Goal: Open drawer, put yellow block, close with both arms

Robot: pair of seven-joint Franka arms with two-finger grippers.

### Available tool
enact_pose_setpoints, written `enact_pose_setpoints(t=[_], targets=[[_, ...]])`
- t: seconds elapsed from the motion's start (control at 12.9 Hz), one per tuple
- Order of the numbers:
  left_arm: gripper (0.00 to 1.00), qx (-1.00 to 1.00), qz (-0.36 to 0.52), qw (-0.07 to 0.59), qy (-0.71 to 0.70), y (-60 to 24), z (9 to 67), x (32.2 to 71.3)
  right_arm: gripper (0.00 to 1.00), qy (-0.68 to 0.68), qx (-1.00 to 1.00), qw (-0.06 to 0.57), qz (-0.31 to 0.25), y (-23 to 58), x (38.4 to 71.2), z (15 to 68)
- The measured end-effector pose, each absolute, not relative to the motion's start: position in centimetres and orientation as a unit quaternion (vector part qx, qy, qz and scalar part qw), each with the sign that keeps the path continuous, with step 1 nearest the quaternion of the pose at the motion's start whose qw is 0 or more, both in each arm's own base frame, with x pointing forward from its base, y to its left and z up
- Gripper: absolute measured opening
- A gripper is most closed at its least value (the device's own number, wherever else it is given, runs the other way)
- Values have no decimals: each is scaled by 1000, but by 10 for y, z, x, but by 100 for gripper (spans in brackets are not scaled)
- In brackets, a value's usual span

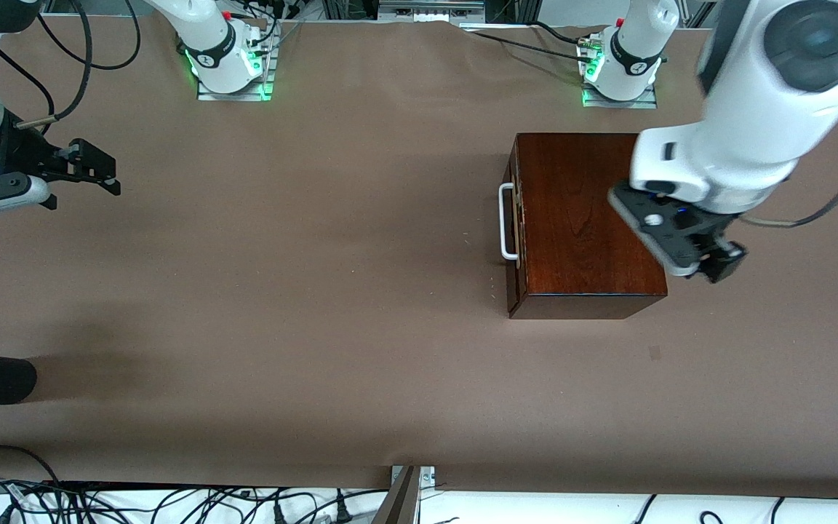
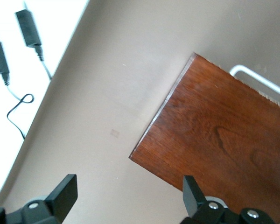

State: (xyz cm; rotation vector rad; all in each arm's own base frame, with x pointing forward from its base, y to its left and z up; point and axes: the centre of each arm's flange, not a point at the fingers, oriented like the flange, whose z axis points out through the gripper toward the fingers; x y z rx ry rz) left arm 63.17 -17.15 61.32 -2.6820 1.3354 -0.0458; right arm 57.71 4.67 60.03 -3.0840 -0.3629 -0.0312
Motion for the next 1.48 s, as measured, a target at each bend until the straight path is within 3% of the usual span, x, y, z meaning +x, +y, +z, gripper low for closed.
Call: enact_pose_setpoints(t=[0.23,0.54,0.93,1.48], targets=[[100,-971,-51,2,235,-117,620,618,100,-117,-993,18,-10,47,577,600],[100,-998,-44,-9,49,-63,615,588,100,-117,-993,18,-10,47,577,600],[100,-1000,18,-6,8,-26,596,554,100,-117,-993,18,-10,47,577,600],[100,-1000,25,-6,3,-21,590,554,100,-117,-993,18,-10,47,577,600]])
